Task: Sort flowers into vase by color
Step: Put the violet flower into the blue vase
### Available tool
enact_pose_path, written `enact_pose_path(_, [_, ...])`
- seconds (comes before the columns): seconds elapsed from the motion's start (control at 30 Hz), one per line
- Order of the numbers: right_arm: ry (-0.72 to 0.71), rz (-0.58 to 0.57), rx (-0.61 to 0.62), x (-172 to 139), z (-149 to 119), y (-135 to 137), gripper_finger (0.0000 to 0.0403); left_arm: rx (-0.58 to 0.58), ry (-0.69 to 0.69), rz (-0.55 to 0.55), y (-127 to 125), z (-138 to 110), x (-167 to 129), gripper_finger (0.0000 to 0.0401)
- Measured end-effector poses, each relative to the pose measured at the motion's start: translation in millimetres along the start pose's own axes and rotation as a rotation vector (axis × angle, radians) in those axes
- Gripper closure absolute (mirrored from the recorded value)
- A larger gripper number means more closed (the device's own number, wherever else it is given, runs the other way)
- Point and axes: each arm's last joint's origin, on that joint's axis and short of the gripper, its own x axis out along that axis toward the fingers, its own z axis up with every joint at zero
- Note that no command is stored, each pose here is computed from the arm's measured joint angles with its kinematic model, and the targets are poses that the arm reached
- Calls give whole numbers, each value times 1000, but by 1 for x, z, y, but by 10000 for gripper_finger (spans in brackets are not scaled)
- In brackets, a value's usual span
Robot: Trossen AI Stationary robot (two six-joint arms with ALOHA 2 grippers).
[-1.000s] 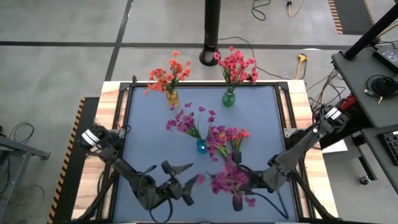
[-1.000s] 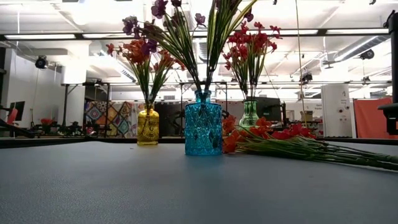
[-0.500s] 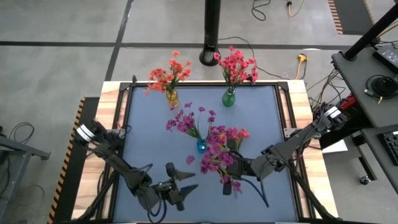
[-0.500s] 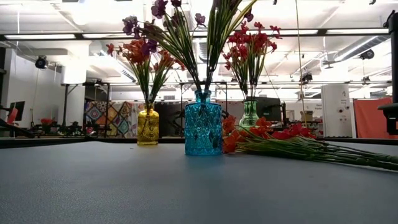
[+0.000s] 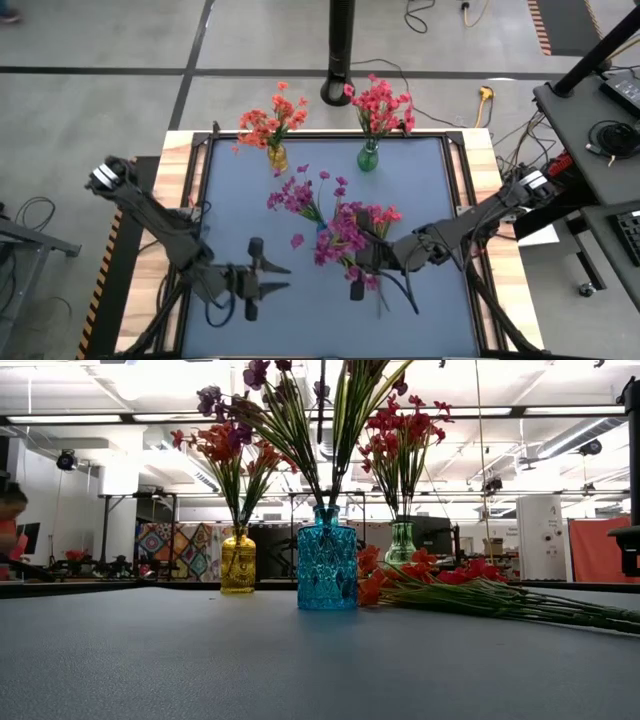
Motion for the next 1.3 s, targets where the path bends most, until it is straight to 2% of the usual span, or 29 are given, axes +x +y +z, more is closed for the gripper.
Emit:
enact_pose_path(0.1, [-12,-8,-3,3,-1,-1,335,-55,-7,6,12,-7,-12,300])
enact_pose_path(0.23, [-25,-10,-25,3,1,-1,335,-65,-5,15,18,-22,-21,316])
enact_pose_path(0.37, [-26,-27,-24,6,0,-6,335,-75,7,86,23,-29,-25,323])
enact_pose_path(0.5, [-20,-53,-21,10,-1,-14,335,-81,16,176,26,-28,-26,324])
enact_pose_path(0.83, [7,-102,-30,19,-7,-31,335,-84,18,209,28,-22,-26,324])
enact_pose_path(0.93, [20,-108,-32,20,-11,-33,335,-78,23,210,28,-23,-26,324])
enact_pose_path(1.13, [38,-110,-41,21,-17,-35,335,-77,34,282,30,-24,-27,324])
enact_pose_path(1.3, [49,-117,-45,23,-22,-37,335,-77,35,287,30,-24,-27,324])
